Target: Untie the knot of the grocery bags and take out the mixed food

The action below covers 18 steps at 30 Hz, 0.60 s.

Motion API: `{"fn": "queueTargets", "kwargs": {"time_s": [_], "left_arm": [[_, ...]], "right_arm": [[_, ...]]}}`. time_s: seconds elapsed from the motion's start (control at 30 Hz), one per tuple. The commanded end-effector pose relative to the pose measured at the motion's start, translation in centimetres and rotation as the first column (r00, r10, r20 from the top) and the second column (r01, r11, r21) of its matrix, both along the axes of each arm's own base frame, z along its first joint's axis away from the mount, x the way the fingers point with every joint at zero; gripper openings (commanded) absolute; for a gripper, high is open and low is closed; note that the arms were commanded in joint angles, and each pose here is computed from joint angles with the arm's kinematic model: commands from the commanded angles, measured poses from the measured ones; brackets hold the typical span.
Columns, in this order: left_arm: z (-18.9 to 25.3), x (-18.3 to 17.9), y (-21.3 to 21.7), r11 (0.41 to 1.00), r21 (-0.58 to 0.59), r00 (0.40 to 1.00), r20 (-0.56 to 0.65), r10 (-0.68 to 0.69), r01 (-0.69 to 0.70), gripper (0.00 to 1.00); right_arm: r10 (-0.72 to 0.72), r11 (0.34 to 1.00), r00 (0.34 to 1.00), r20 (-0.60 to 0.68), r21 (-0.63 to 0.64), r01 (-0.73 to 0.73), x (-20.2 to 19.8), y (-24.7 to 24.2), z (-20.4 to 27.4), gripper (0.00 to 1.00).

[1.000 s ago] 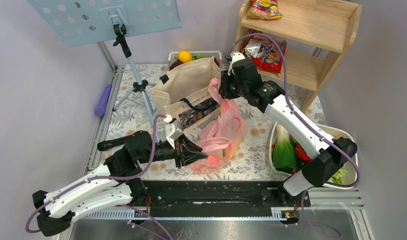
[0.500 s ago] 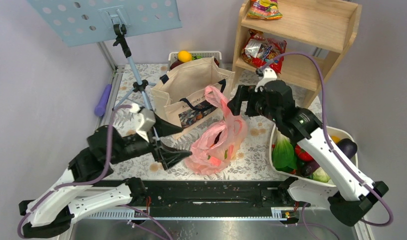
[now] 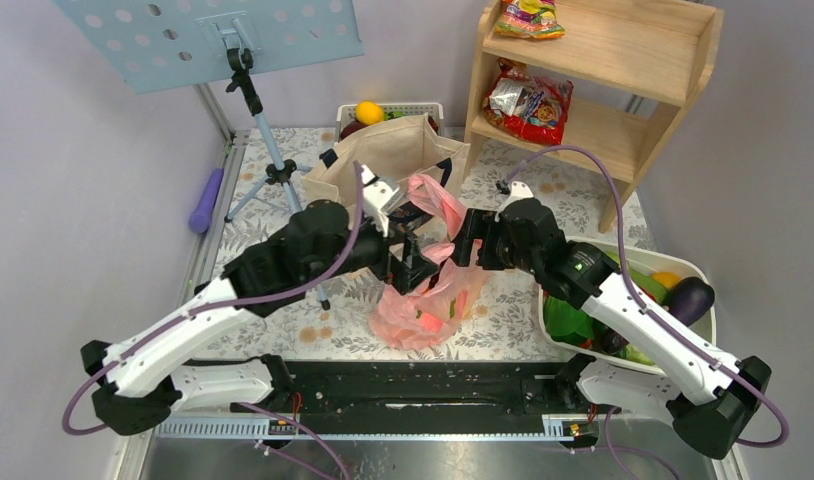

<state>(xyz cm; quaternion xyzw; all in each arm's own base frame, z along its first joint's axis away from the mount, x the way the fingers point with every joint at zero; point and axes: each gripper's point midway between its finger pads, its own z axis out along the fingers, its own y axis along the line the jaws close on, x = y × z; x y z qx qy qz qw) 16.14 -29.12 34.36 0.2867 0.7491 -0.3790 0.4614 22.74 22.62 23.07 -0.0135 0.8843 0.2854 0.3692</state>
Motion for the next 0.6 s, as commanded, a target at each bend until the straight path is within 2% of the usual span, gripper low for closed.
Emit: {"fn": "queueTargets", "kwargs": {"time_s": [0.0,0.1,0.17,0.2,0.27,0.3,0.33,0.37,0.4,0.43,0.5,0.57], "left_arm": [[2.0,0.1,-2.1,0.996,-0.067,0.998,0.010,-0.056,0.057,0.99],[0.7,0.4,-3.1,0.997,-0.031,0.997,-0.017,-0.075,0.075,0.99],[-0.4,0.2,-3.5,0.995,0.000,0.994,-0.029,-0.102,0.102,0.91],[-0.9,-0.1,-3.6,0.991,0.019,0.991,-0.035,-0.129,0.130,0.81],[-2.0,-1.5,-3.4,0.975,0.060,0.976,-0.047,-0.212,0.214,0.40],[-2.5,-2.1,-2.9,0.969,0.075,0.971,-0.052,-0.232,0.236,0.22],[-3.0,-2.5,-2.3,0.967,0.082,0.970,-0.050,-0.237,0.241,0.08],[-3.1,-2.8,-1.6,0.969,0.078,0.972,-0.038,-0.233,0.235,0.00],[-3.5,-3.1,-0.8,0.972,0.075,0.975,-0.028,-0.221,0.222,0.00],[-3.6,-3.3,0.2,0.978,0.067,0.980,-0.019,-0.198,0.199,0.00],[-3.8,-3.3,2.3,0.991,0.051,0.992,0.001,-0.123,0.123,0.00],[-3.8,-2.7,5.0,1.000,0.021,1.000,0.000,0.018,-0.018,0.00]], "right_arm": [[-0.021,0.996,0.999,0.031,0.088,0.018,0.2,1.5,1.4,0.84],[-0.014,0.995,1.000,0.013,0.103,0.013,0.0,2.0,0.7,0.81],[-0.015,0.994,1.000,0.008,0.110,0.014,-0.1,2.1,0.3,0.71],[-0.015,0.994,1.000,0.004,0.109,0.015,-0.1,2.1,0.0,0.65],[-0.015,0.995,1.000,0.003,0.101,0.014,-0.2,2.0,-0.3,0.46],[-0.011,0.995,1.000,0.004,0.097,0.011,-0.2,1.9,-0.4,0.36],[-0.010,0.996,1.000,0.009,0.094,0.009,-0.2,1.8,-0.4,0.25],[-0.008,0.996,1.000,0.014,0.091,0.007,-0.2,1.8,-0.5,0.15],[-0.007,0.996,1.000,0.022,0.088,0.005,-0.2,1.7,-0.5,0.04],[-0.011,0.996,0.999,0.032,0.087,0.008,-0.1,1.5,-0.4,0.00],[-0.026,0.996,0.998,0.053,0.089,0.021,0.0,1.2,-0.4,0.00],[-0.068,0.994,0.995,0.074,0.090,0.061,0.3,0.4,-0.5,0.00]]}}
